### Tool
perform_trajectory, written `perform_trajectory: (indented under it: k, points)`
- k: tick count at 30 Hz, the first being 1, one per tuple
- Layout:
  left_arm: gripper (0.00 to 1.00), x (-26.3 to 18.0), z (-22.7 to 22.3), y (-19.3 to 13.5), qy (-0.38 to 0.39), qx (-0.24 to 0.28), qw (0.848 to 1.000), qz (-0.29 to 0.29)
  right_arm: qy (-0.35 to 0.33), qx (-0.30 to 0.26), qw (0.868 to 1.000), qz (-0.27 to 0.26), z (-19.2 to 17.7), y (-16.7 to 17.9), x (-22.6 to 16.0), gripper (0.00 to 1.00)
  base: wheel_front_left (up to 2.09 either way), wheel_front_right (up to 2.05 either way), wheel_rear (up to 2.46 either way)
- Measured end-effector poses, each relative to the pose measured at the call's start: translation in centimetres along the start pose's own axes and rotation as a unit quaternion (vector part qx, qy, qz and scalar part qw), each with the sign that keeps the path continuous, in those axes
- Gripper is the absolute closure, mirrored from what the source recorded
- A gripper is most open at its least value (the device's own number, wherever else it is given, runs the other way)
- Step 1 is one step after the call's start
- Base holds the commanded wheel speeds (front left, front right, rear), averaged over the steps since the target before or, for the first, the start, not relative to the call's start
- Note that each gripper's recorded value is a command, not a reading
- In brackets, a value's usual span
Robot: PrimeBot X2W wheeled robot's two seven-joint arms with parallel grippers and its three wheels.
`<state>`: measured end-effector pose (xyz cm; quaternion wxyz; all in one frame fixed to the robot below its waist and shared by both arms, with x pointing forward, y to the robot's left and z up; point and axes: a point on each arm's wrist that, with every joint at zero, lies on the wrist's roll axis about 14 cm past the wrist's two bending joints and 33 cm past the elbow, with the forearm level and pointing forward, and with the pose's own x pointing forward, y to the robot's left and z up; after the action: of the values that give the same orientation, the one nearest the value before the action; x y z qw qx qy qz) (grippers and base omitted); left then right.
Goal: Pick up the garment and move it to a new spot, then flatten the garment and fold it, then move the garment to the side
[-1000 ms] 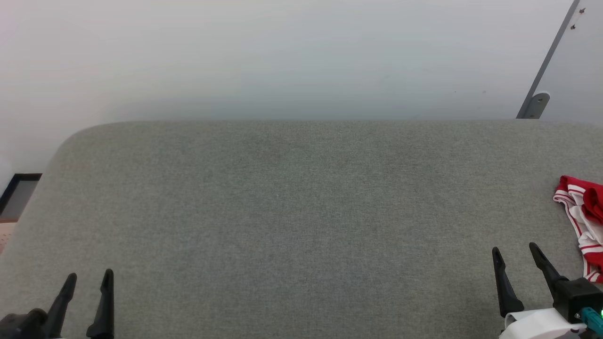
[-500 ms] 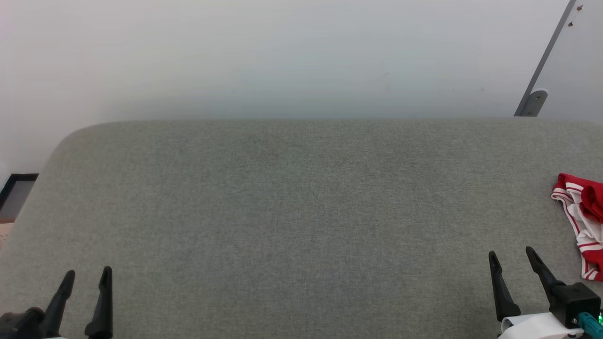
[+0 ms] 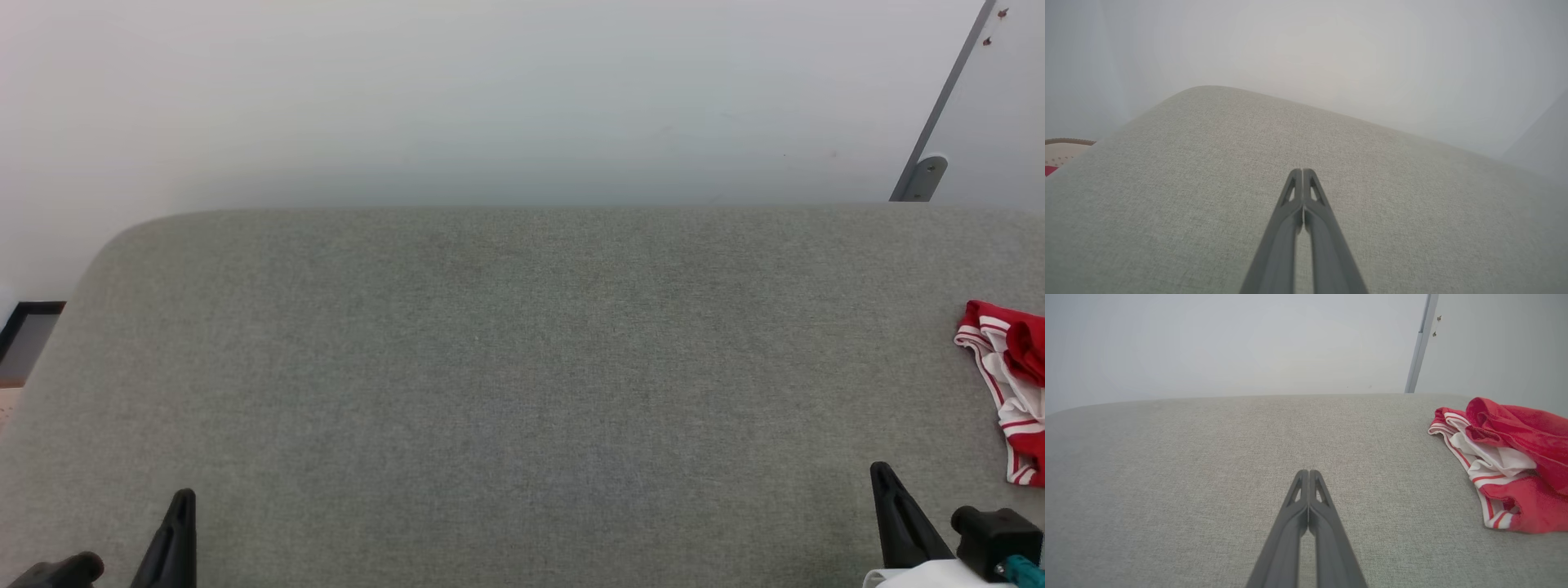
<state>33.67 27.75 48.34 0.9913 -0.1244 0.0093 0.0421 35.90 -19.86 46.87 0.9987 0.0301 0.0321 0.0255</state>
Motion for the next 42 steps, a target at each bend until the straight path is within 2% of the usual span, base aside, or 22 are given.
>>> perform_trajectory:
  k: [9,19,31,42]
  points:
    - [1.00,0.5,-0.3,-0.5,0.004,-0.080,0.997,0.013,0.000,0.091,0.996,-0.020,0.1,-0.5,0.1,1.00,0.00,0.00,0.00]
    - [1.00,1.0,-0.4,-1.2,0.006,-0.159,0.987,0.019,-0.002,0.181,0.983,-0.035,0.4,-0.8,0.4,1.00,0.00,0.00,0.00]
    - [1.00,1.5,-0.7,-2.0,0.011,-0.243,0.970,0.023,-0.006,0.277,0.960,-0.042,0.8,-0.8,0.8,1.00,0.00,0.00,0.00]
    - [1.00,2.0,-0.8,-2.9,0.013,-0.312,0.950,0.022,-0.011,0.355,0.934,-0.044,1.2,-0.9,1.2,1.00,0.00,0.00,0.00]
